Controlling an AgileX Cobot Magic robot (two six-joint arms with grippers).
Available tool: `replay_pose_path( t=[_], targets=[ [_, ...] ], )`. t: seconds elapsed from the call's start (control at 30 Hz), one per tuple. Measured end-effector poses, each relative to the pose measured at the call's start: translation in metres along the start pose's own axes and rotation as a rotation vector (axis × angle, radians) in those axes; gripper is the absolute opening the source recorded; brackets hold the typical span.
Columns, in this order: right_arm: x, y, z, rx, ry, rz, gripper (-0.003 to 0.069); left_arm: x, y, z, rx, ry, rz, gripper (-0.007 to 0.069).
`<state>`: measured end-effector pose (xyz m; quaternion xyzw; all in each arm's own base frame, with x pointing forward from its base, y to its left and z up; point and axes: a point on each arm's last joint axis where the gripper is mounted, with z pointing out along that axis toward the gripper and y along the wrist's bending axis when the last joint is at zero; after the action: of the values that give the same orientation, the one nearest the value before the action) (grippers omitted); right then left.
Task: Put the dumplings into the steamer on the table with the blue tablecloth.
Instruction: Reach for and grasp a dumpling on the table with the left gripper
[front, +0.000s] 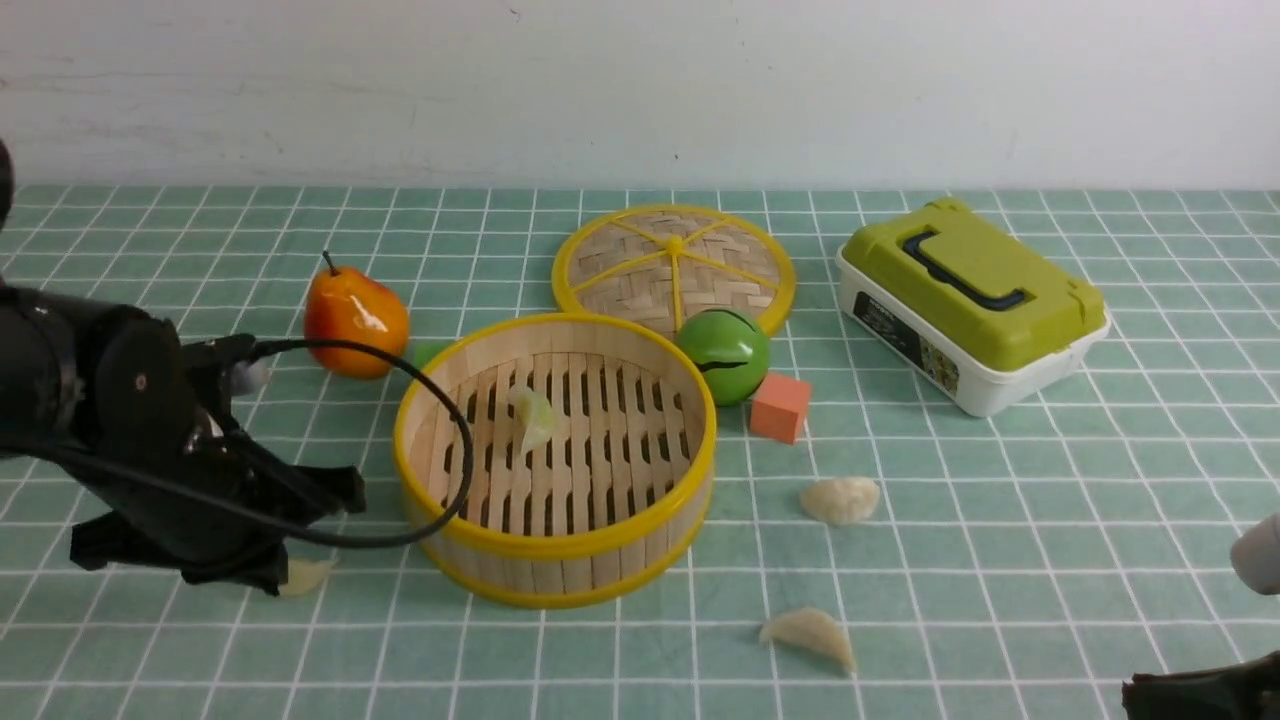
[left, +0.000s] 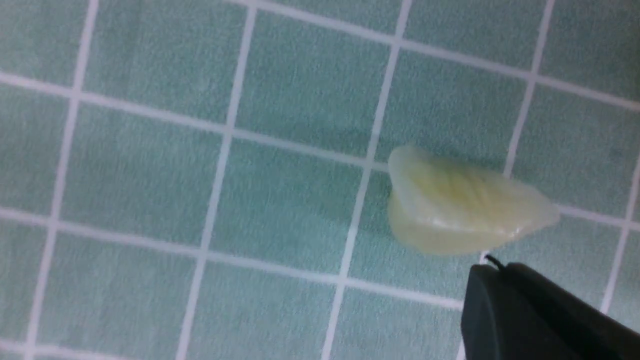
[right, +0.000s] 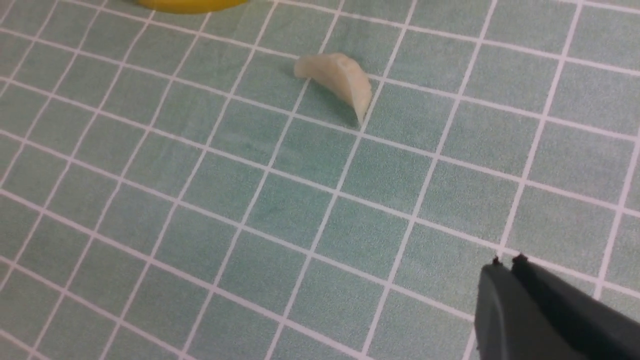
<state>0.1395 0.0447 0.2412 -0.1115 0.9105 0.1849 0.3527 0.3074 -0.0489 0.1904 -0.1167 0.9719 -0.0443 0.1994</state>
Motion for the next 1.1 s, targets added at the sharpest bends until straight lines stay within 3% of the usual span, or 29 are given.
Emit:
replay_pose_path(
  t=[0.33,0.73,0.93,0.97,1.1],
  targets=[
    [0.001,0.000,0.000,-0.004,0.006,0.000,0.0022,-0.013,-0.001,0.038,-0.017,-0.120,0.188,-0.0014],
    [0.000,0.000,0.000,-0.004,0.005,0.001,0.0031,-0.036,-0.005,-0.043,-0.042,-0.141,-0.005,0.0008],
    [0.000,0.000,0.000,-0.004,0.005,0.001,0.0031,-0.023,-0.002,-0.022,-0.070,-0.007,-0.072,0.0172],
    [0.000,0.000,0.000,-0.004,0.005,0.001,0.0031,-0.021,-0.002,-0.014,-0.083,0.016,-0.127,0.0267],
    [0.000,0.000,0.000,-0.004,0.005,0.001,0.0031,-0.021,-0.001,0.000,-0.100,0.023,-0.227,0.0449]
  ],
)
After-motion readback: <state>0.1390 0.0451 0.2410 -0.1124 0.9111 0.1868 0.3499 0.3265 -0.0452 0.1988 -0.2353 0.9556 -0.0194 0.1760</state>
